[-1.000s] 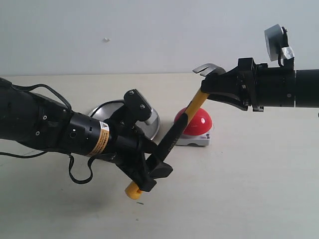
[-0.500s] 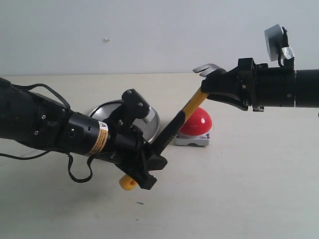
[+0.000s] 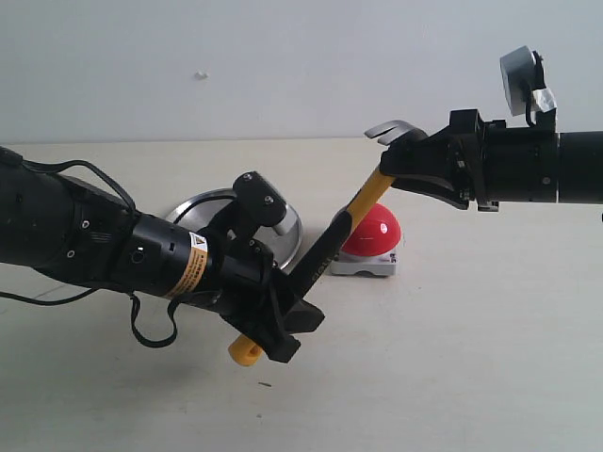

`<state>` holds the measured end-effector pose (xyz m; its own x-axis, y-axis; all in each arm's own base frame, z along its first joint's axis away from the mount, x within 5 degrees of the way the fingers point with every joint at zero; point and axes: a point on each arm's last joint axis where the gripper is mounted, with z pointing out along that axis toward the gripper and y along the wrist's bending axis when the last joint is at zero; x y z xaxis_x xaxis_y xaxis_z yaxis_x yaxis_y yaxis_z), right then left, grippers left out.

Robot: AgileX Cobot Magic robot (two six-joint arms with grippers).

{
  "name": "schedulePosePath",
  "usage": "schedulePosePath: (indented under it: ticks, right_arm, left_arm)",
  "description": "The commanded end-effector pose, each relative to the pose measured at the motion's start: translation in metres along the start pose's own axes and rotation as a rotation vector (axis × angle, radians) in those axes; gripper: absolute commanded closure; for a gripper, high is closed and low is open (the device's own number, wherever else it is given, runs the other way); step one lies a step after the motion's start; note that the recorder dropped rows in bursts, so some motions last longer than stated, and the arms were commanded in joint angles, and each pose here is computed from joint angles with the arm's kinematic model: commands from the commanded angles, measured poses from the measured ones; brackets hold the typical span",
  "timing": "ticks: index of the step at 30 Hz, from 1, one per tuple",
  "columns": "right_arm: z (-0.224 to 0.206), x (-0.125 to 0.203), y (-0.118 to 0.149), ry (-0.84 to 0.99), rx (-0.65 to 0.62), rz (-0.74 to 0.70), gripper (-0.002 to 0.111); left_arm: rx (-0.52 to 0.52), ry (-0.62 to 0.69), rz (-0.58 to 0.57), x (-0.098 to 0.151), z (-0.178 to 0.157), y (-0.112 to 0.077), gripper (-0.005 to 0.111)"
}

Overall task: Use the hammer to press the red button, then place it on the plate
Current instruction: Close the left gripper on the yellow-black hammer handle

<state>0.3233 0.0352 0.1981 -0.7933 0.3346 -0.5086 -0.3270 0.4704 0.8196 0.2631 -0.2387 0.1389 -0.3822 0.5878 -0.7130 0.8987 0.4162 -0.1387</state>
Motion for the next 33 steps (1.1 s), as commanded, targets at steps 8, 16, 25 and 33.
schedulePosePath:
  ticks: [8, 16, 25, 33]
  right_arm:
    - [-0.0013, -0.0069, 0.0112, -0.037, -0.075, -0.002, 0.108]
    - [-0.0013, -0.0069, 0.0112, -0.037, -0.075, -0.002, 0.108]
    - [-0.0013, -0.0069, 0.0109, -0.037, -0.072, -0.001, 0.106]
    - [-0.0011, -0.0077, 0.0072, -0.046, -0.031, 0.02, 0.08]
  left_arm:
    - [0.0, -0.005, -0.045, -0.0025, 0.0002, -0.0008, 0.061]
    - [0.042, -0.015, -0.064, -0.0035, 0.0002, -0.0046, 0.102]
    - [0.044, -0.016, -0.058, -0.004, -0.0003, -0.0049, 0.107]
    - [0.07, -0.021, -0.049, -0.0043, -0.0008, -0.0067, 0.107]
